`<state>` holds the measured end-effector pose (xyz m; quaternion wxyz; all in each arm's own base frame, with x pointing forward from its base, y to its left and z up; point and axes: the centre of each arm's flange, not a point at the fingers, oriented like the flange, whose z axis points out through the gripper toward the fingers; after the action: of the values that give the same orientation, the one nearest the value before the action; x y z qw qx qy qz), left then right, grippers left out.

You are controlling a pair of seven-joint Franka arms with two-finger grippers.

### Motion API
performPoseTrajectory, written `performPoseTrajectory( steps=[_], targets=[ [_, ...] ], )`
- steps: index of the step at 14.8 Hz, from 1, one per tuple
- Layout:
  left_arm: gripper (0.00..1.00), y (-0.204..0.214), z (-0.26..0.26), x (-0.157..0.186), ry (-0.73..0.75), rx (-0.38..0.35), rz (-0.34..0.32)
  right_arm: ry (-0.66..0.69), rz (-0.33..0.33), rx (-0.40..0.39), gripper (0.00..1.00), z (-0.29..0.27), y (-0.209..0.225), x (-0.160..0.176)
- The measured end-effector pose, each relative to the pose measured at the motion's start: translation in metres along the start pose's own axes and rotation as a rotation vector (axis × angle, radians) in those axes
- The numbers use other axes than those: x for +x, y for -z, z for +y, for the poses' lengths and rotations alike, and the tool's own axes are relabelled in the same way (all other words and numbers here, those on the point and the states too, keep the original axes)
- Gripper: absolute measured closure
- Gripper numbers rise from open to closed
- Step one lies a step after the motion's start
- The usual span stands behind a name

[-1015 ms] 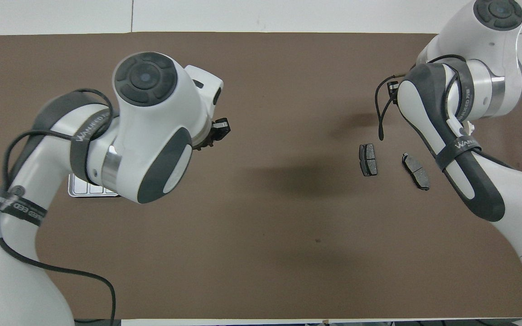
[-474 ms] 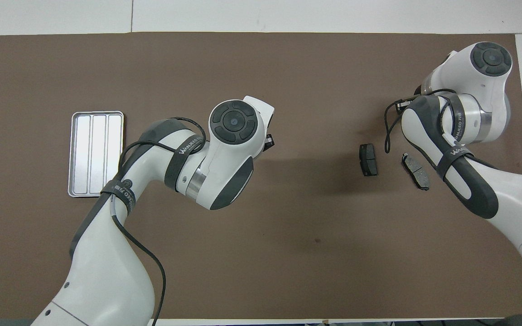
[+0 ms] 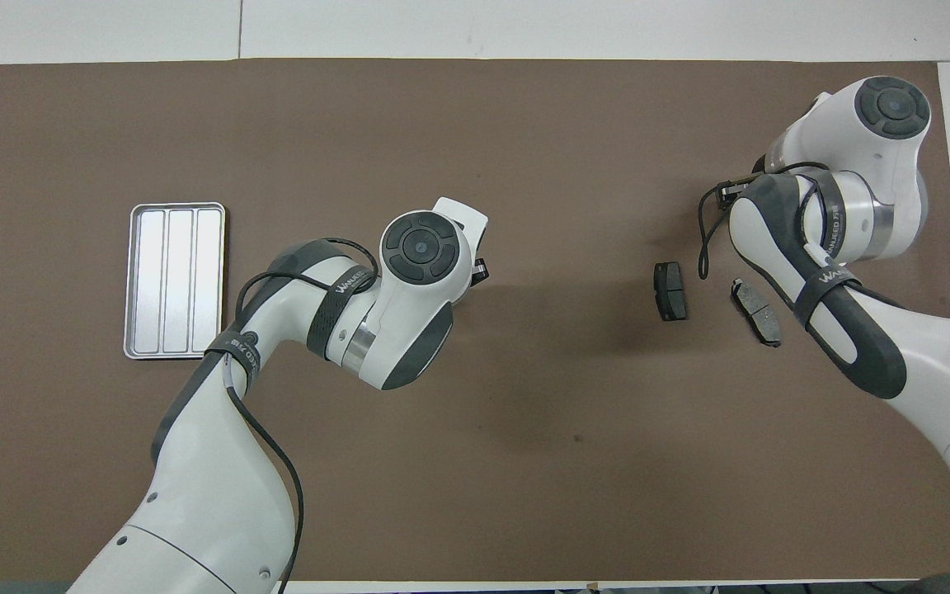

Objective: Place bearing gear from tray to pile

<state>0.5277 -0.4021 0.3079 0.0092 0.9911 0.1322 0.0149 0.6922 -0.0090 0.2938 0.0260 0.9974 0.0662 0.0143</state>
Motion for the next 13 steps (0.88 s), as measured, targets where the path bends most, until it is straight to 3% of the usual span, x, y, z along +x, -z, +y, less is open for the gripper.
performPoseTrajectory(
  steps=[4,6,8,11,13],
  targets=[
    [0.76,-0.011,-0.004,-0.006,-0.005,-0.022,0.019,0.028,-0.023,-0.002,0.01,-0.019,0.045,0.000],
    [0.76,-0.011,-0.005,-0.007,-0.005,-0.027,0.023,0.049,-0.058,-0.005,0.00,-0.048,0.096,-0.005],
    [0.75,-0.011,-0.005,-0.007,-0.005,-0.027,0.023,-0.011,-0.090,-0.015,0.00,-0.087,0.148,-0.014],
    [0.52,-0.009,-0.009,-0.001,0.004,-0.015,0.020,-0.082,-0.095,-0.029,0.00,-0.147,0.195,-0.027],
    [0.27,0.007,-0.016,0.013,0.002,0.015,0.002,-0.109,-0.086,-0.033,0.00,-0.176,0.204,-0.032]
  ],
)
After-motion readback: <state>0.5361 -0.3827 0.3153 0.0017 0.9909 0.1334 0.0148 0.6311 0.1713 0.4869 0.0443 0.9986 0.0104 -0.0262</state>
